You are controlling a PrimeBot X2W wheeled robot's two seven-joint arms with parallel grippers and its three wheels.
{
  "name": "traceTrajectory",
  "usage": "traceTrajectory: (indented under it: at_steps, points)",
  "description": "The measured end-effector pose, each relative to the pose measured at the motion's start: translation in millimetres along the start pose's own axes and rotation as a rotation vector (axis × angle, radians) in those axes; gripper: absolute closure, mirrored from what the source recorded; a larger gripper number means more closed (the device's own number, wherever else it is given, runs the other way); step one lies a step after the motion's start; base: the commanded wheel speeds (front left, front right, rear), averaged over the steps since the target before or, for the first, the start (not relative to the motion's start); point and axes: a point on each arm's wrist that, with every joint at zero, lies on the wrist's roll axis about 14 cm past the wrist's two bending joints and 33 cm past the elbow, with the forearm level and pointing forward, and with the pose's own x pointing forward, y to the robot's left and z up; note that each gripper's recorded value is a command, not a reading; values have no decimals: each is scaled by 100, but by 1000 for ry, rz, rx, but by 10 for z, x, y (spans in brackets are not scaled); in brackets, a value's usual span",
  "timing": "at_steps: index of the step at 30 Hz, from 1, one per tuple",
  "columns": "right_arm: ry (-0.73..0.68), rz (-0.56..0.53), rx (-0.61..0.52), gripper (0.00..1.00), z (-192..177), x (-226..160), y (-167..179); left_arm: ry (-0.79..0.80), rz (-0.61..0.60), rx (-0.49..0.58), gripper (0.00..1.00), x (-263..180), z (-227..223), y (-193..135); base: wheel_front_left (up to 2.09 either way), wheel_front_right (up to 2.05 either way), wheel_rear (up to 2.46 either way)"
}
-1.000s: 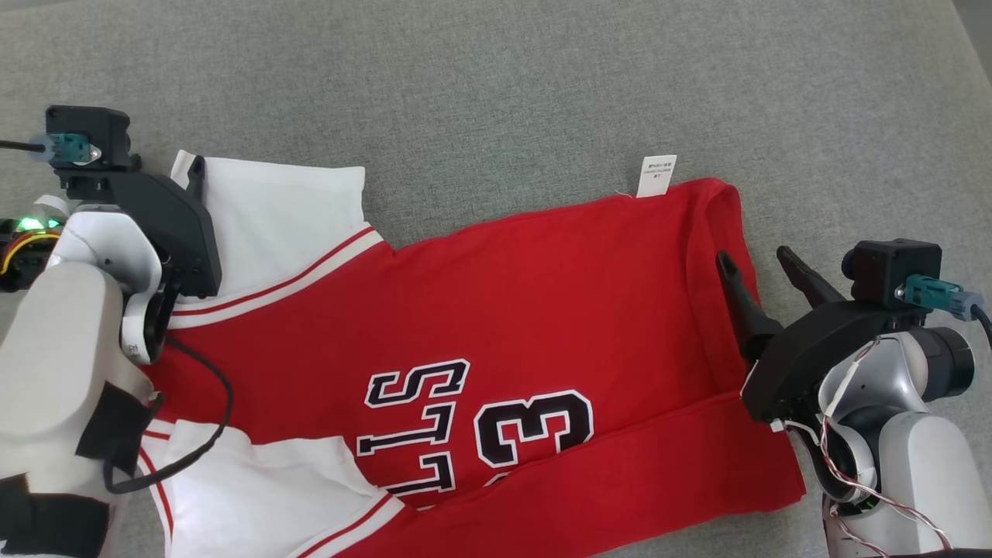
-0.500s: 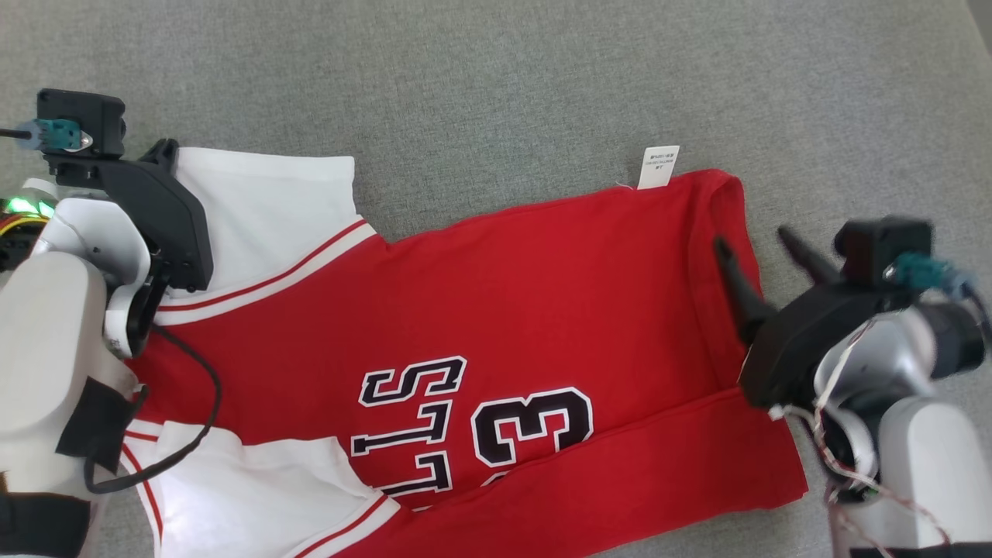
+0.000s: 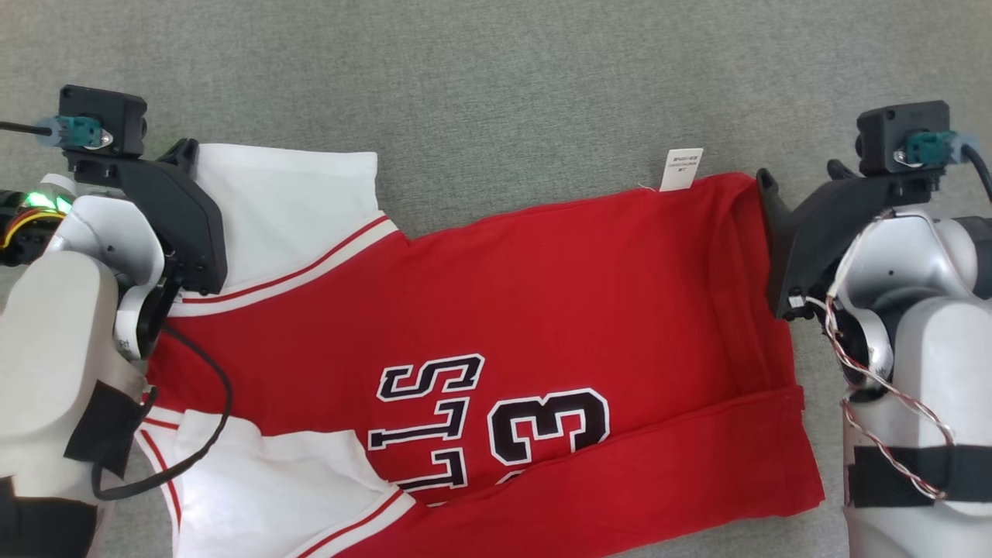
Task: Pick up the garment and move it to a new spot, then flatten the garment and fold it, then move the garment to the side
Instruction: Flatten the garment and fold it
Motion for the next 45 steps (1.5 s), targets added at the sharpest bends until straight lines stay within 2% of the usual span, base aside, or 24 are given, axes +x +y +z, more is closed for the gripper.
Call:
traceTrajectory:
  at_steps: [4, 6, 9, 10, 13, 15, 16, 23, 26, 29, 32, 34, 35, 36, 37, 39, 41, 42, 45]
  points:
    - [56, 26, -12, 0, -78, 89, 110, 6, 3, -4, 100, -23, -30, 18, 0, 0, 0]
    - [58, 36, -17, 7, -67, 105, 148, 8, 5, -9, 100, -33, -41, 30, 0, 0, 0]
    - [55, 60, -18, 21, -42, 117, 215, 8, 7, -14, 100, -45, -47, 36, 0, 0, 0]
    - [64, 68, -20, 35, -58, 120, 241, 10, 6, -15, 100, -47, -55, 33, 0, 0, 0]
    - [74, 82, -18, 47, -84, 125, 278, 10, 7, -14, 100, -49, -59, 26, 0, 0, 0]
    - [87, 82, -17, 49, -116, 134, 277, 10, 7, -13, 100, -47, -59, 23, 0, 0, 0]
    - [91, 82, -15, 47, -129, 138, 275, 9, 8, -13, 100, -46, -57, 24, 0, 0, 0]
    - [134, 86, -8, 53, -250, 196, 282, 15, 7, -12, 100, -26, -78, 27, 0, 0, 0]
    - [143, 94, -12, 69, -284, 220, 317, 16, 5, -13, 100, -24, -85, 27, 0, 0, 0]
    - [130, 98, -13, 80, -265, 233, 335, -5, 3, -17, 100, -32, -59, 26, 0, 0, 0]
    - [115, 90, -9, 80, -233, 228, 313, -25, -2, -24, 100, -57, -24, 15, 0, 0, 0]
    - [104, 82, 3, 74, -209, 217, 274, -32, -2, -25, 100, -81, -5, 18, 0, 0, 0]
    - [101, 79, 7, 40, -200, 212, 259, -33, 0, -25, 100, -92, 2, 24, 0, 0, 0]
    - [99, 77, 12, 20, -193, 207, 246, -34, 0, -23, 100, -102, 8, 29, 0, 0, 0]
    - [97, 74, 17, 20, -187, 202, 231, -35, 2, -22, 100, -111, 14, 37, 0, 0, 0]
    - [88, 69, 27, 4, -170, 197, 205, -36, 4, -21, 100, -123, 20, 48, 0, 0, 0]
    - [87, 71, 31, 4, -164, 193, 203, -36, 5, -19, 100, -130, 24, 52, 0, 0, 0]
    - [87, 73, 33, 7, -163, 193, 205, -37, 4, -17, 100, -131, 26, 50, 0, 0, 0]
    - [89, 81, 42, 46, -162, 206, 217, -37, 2, -17, 100, -130, 28, 46, 0, 0, 0]
